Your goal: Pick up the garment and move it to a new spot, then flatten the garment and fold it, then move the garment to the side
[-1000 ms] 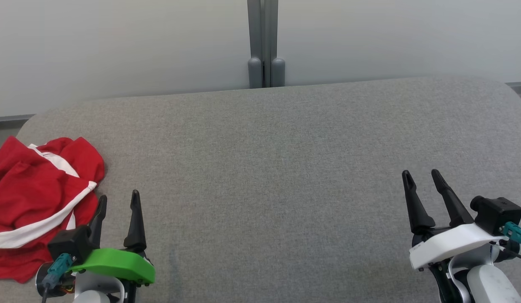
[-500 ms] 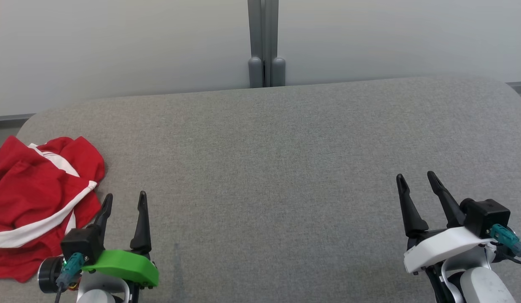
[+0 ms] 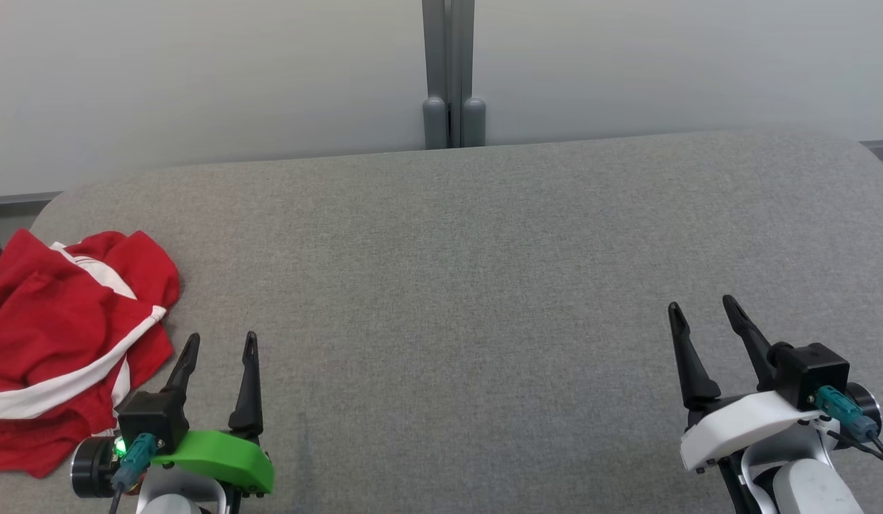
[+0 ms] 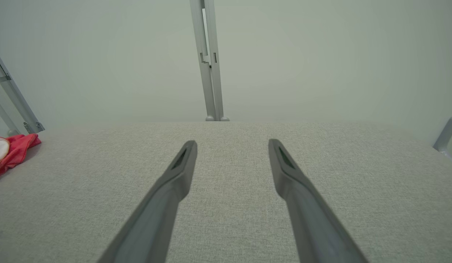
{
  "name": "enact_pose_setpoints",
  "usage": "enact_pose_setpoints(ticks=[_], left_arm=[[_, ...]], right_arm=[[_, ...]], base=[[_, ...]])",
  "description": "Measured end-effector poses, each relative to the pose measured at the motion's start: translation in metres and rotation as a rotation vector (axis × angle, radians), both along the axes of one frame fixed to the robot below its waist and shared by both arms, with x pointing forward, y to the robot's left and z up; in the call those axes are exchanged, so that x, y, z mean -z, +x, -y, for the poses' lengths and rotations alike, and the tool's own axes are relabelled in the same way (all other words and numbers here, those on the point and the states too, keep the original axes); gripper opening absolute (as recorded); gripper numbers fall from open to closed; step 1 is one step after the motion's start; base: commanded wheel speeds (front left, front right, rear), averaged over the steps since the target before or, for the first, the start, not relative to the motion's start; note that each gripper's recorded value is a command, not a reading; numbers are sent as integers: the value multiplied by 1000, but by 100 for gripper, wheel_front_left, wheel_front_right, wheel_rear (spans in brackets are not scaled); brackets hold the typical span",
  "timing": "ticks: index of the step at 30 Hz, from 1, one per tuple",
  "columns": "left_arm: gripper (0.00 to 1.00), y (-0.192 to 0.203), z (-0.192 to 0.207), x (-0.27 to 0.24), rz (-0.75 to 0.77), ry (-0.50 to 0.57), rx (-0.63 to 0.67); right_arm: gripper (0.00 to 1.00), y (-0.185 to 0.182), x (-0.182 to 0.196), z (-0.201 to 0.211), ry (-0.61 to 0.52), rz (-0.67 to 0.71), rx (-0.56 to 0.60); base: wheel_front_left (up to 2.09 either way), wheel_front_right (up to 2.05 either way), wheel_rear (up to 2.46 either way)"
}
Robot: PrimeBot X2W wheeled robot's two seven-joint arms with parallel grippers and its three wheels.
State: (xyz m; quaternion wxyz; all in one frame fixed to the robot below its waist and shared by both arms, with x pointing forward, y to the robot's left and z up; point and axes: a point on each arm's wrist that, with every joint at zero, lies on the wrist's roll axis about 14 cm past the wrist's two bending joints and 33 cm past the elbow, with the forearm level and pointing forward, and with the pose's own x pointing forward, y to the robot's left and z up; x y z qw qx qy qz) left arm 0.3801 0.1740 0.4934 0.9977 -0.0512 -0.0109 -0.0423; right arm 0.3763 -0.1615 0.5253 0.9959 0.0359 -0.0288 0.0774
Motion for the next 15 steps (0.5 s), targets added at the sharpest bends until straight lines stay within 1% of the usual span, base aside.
enact_pose_setpoints(ticks=[4,15], left_arm=[[100,0,1,2,-4,2,4],[100,0,-2,4,-11,-22,-12]], right_arm=[[100,0,1,-1,-14,0,4],[100,0,1,-1,4,-3,7]], base=[[0,0,0],[0,0,0]])
